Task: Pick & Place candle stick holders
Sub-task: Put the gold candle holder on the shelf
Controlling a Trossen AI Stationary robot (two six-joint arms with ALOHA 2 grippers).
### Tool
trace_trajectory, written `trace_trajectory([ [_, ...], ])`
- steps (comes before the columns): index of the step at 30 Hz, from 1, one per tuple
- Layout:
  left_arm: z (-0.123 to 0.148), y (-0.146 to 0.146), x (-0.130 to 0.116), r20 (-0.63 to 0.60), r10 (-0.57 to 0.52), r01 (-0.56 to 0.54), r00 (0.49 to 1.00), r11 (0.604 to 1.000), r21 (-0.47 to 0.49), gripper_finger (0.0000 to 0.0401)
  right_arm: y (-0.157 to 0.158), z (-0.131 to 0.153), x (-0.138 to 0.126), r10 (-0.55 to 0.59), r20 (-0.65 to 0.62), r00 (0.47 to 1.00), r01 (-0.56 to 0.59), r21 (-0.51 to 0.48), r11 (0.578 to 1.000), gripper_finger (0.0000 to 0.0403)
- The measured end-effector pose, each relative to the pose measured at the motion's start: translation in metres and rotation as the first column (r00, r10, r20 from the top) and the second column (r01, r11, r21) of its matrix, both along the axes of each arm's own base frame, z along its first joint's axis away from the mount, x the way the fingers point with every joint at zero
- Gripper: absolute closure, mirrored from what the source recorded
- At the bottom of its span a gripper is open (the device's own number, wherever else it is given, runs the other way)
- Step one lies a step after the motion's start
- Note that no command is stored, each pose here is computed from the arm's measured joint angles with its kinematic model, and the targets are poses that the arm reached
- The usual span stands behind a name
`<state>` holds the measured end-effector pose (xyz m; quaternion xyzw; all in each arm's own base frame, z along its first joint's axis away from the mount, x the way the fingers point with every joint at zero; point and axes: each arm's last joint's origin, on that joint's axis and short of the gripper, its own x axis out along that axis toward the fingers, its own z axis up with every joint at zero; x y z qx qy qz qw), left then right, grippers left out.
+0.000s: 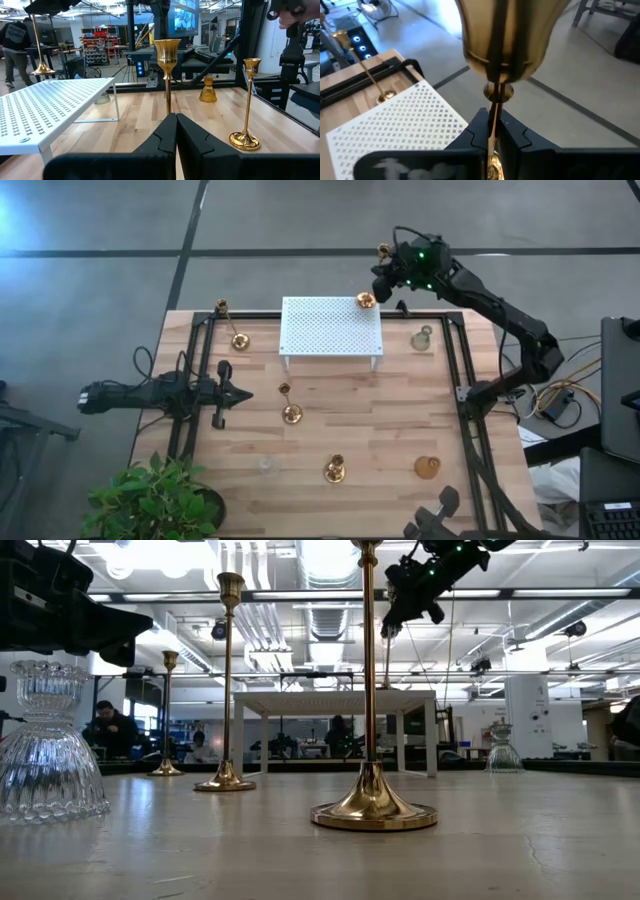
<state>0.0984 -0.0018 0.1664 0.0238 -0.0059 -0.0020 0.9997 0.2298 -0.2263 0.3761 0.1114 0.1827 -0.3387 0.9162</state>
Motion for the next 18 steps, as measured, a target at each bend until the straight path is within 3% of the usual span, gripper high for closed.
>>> trace_trajectory([
  [18,0.0,0.0,0.0,0.0,0.0,0.0,1.0,1.0,0.0,0.0387,-0.018,-0.004,0.019,0.028,-0.069,0.997,-0.024,0.05,0.998,0.0392],
])
